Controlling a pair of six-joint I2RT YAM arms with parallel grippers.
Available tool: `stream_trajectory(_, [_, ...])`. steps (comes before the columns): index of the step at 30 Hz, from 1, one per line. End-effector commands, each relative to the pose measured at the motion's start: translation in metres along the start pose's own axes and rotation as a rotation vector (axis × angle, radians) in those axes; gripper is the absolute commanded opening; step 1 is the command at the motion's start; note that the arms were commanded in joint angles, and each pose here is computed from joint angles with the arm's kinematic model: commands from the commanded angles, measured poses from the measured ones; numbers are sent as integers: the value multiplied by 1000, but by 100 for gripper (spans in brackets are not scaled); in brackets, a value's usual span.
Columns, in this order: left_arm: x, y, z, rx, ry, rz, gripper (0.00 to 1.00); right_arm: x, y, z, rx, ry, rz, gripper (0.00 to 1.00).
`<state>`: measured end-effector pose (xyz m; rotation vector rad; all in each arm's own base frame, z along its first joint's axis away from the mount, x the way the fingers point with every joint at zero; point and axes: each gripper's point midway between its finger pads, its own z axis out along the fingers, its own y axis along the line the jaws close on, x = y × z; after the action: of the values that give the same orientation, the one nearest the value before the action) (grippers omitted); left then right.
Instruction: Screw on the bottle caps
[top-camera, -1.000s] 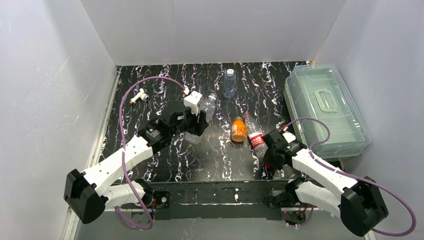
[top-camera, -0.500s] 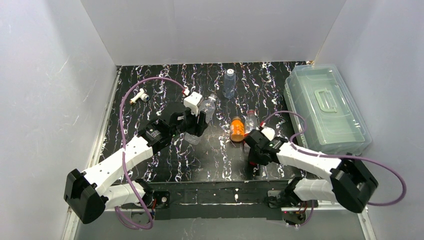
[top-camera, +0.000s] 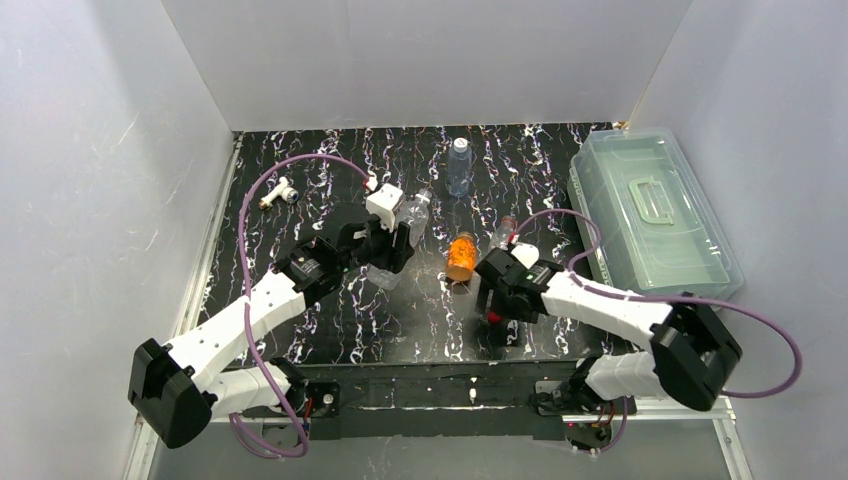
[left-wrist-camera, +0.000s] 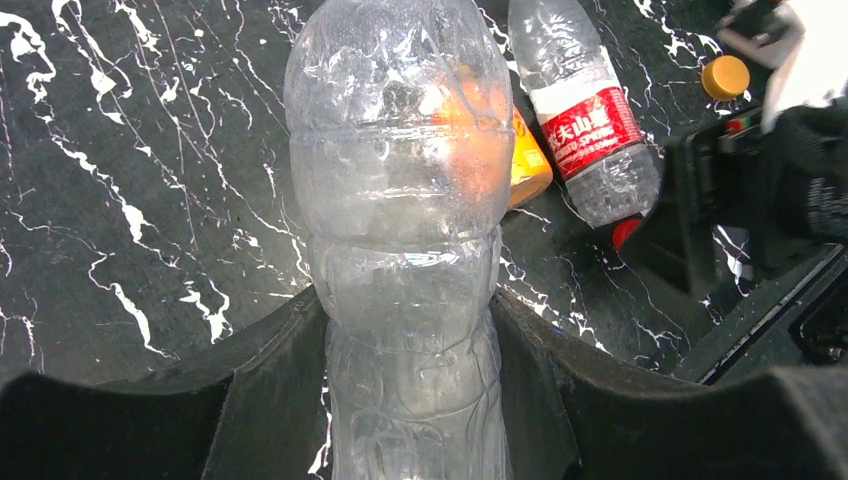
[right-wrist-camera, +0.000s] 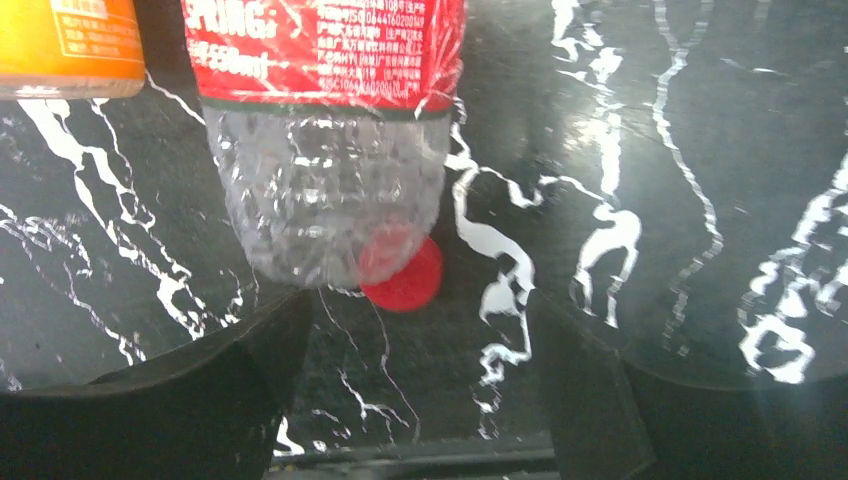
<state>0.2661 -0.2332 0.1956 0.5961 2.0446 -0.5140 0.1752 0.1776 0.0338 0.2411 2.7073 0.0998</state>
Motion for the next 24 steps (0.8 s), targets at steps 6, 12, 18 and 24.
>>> stream_trajectory(6, [12, 1, 6, 23, 67, -48, 54, -44, -70, -40, 139, -110, 125, 91])
stream_trajectory(12, [17, 0, 8, 44, 77, -75, 54, -54, -124, -41, 250, -60, 222, 91])
stream_trajectory(18, [17, 0, 4, 55, 62, -89, 54, -42, -158, -50, 372, -13, 328, 97])
stream_trajectory(24, [25, 4, 2, 46, 98, -119, 55, -37, -178, -54, 413, 64, 362, 98])
